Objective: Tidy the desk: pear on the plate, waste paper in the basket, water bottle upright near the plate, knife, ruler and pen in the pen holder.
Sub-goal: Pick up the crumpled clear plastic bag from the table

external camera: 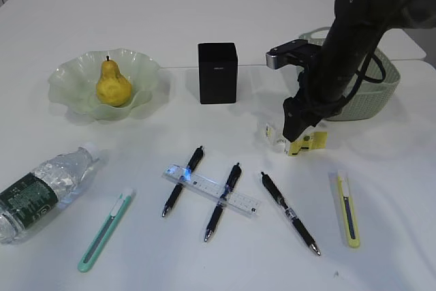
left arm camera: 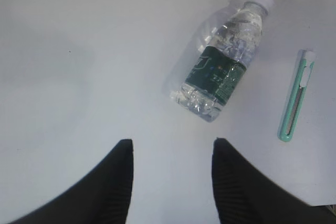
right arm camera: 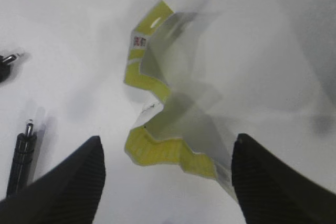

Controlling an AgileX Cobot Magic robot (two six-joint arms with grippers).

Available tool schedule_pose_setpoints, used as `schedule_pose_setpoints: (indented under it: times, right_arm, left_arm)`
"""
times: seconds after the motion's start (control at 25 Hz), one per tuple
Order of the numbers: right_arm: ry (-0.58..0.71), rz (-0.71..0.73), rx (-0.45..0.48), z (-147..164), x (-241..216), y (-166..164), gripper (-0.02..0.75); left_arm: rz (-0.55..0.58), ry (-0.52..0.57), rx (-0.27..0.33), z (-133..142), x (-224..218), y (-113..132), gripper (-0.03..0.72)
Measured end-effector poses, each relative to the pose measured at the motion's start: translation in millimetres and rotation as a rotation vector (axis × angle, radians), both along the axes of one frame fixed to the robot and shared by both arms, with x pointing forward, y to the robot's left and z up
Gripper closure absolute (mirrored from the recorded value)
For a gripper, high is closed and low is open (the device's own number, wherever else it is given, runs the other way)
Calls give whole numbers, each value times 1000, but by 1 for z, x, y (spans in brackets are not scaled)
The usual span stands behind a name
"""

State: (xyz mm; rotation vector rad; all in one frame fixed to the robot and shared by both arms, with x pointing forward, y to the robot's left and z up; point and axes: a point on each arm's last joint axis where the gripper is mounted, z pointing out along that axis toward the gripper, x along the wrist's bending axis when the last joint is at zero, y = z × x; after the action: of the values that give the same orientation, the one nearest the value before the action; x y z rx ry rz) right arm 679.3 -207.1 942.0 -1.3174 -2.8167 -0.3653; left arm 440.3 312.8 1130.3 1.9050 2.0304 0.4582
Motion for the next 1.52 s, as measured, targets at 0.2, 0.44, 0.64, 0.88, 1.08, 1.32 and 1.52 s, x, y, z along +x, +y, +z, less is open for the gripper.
schedule_pose_setpoints:
  times: [0.2,0.44,0.64,0.88,1.08,1.32,1.52]
  right_arm:
    - [1,10,-1,-5,2,0,155]
    - [24,9,7,-16,3,2,155]
    - [37,16,11,-23,4,2,155]
    - [47,20,9,-29,4,2,177]
    - [58,21,5,-36,4,2,316]
    - [29,18,5,-36,7,3,566]
    - [30,10,8,-36,7,3,723]
  left_arm:
    - [0,0,2,0,0,0,342]
    - [0,0,2,0,0,0,342]
    - [0,0,2,0,0,0,342]
    - [0,0,2,0,0,0,342]
    - [0,0,2,0,0,0,342]
    - [0,0,2,0,0,0,342]
    - [0,0,2,0,0,0,342]
